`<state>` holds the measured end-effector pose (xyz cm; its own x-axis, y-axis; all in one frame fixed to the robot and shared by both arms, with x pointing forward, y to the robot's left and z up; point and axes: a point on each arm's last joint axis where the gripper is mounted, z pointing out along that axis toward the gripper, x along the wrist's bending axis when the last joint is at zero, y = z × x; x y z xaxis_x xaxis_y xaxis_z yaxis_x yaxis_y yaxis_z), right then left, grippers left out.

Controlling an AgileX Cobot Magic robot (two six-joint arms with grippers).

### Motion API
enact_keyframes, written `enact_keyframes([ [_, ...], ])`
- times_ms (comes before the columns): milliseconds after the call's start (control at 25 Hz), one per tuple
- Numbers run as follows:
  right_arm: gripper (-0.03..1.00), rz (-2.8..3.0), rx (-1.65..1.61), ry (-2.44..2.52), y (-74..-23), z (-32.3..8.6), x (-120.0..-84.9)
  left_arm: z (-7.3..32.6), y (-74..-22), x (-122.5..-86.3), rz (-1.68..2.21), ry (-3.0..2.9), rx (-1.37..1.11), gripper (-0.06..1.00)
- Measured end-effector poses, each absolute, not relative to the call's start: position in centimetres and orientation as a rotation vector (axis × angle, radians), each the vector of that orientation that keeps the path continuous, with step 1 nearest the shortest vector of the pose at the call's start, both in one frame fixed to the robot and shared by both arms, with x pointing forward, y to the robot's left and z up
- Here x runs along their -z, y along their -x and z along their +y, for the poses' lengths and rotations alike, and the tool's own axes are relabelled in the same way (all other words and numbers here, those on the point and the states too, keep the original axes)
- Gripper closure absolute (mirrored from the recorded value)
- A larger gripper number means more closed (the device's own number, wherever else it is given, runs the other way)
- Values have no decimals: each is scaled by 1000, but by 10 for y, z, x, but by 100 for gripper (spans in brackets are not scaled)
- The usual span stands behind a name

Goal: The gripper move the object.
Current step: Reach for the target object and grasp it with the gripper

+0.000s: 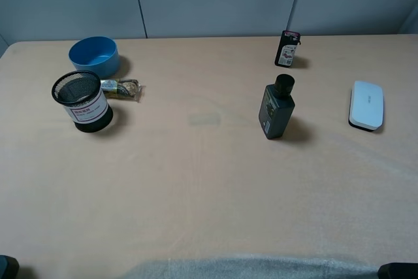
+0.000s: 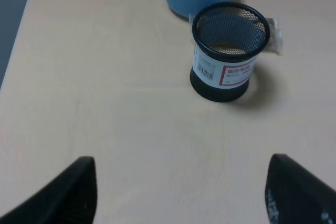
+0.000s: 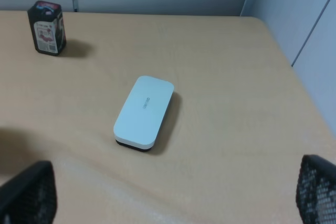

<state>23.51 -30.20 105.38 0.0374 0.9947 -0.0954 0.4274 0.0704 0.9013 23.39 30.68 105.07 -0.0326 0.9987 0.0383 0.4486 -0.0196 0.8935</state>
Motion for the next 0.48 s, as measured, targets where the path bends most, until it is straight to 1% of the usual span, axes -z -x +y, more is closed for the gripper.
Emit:
enact_keyframes([
  [480,27,1516,-861,-1481,-235,-302,-1054,307,-234,-1051,1562,-1548,-1006,21],
])
